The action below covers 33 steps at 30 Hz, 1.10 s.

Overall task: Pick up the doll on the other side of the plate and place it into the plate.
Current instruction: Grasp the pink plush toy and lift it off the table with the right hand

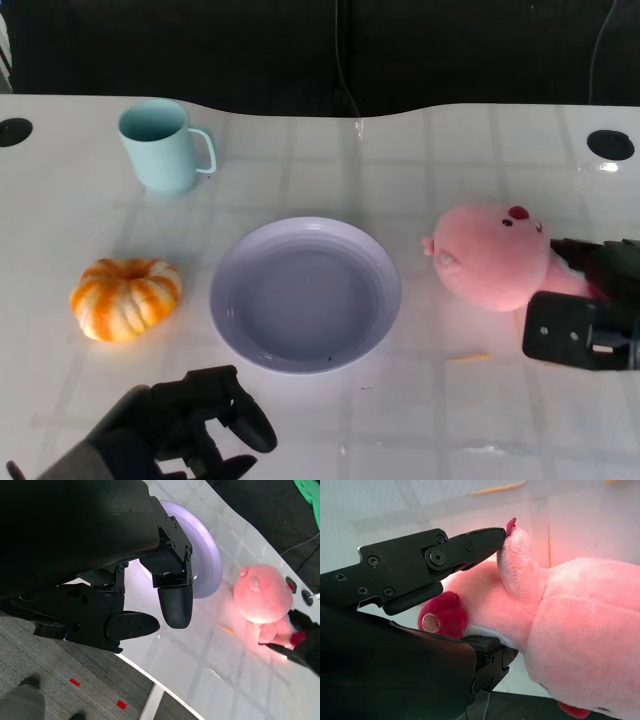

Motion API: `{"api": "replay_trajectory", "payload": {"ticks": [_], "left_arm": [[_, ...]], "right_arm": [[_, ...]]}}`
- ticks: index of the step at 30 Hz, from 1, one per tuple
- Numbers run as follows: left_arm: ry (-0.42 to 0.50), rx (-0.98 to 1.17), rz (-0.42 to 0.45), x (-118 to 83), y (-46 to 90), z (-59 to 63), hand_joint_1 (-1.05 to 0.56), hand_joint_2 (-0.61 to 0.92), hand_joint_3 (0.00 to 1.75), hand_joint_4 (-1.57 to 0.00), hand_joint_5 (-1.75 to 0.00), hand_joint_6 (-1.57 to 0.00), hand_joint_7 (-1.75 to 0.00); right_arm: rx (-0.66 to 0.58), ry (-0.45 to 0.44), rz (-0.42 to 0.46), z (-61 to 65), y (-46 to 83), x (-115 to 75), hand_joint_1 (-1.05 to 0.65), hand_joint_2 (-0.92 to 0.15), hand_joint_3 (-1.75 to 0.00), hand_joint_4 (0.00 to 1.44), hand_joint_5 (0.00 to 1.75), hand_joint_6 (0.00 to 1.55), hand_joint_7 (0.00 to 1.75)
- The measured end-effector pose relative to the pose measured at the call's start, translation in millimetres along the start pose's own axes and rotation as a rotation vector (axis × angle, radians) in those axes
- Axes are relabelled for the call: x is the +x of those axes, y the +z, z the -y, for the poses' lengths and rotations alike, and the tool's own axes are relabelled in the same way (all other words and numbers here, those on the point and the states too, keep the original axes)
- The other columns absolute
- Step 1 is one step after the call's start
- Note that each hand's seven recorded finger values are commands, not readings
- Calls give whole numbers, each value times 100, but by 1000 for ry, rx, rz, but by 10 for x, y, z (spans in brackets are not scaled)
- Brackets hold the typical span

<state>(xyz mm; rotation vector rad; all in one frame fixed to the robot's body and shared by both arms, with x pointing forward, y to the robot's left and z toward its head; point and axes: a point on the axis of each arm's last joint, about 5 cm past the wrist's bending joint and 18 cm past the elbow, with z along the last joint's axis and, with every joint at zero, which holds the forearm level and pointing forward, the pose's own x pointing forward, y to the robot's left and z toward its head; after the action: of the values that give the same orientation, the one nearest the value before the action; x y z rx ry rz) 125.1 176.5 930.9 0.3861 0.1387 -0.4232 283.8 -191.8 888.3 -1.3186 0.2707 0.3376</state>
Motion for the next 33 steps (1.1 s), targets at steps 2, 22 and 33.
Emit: {"api": "replay_trajectory", "payload": {"ticks": [2,22,33], "left_arm": [[0,4,1,-6,6,5,-12,92,45,-59,-149,-56,-126],[2,12,19,6,24,10,-12,92,43,-59,-146,-57,-124],[-2,12,28,47,-19,2,-15,92,43,-59,-148,-58,-125]], "right_arm": [[8,-28,-10,-43,6,21,-52,-92,-8,49,13,50,4],[85,-535,169,-384,-49,-41,-16,-36,-119,92,175,72,175],[178,-586,247,-140,136,-116,-16,-36,-123,94,175,75,175]]}}
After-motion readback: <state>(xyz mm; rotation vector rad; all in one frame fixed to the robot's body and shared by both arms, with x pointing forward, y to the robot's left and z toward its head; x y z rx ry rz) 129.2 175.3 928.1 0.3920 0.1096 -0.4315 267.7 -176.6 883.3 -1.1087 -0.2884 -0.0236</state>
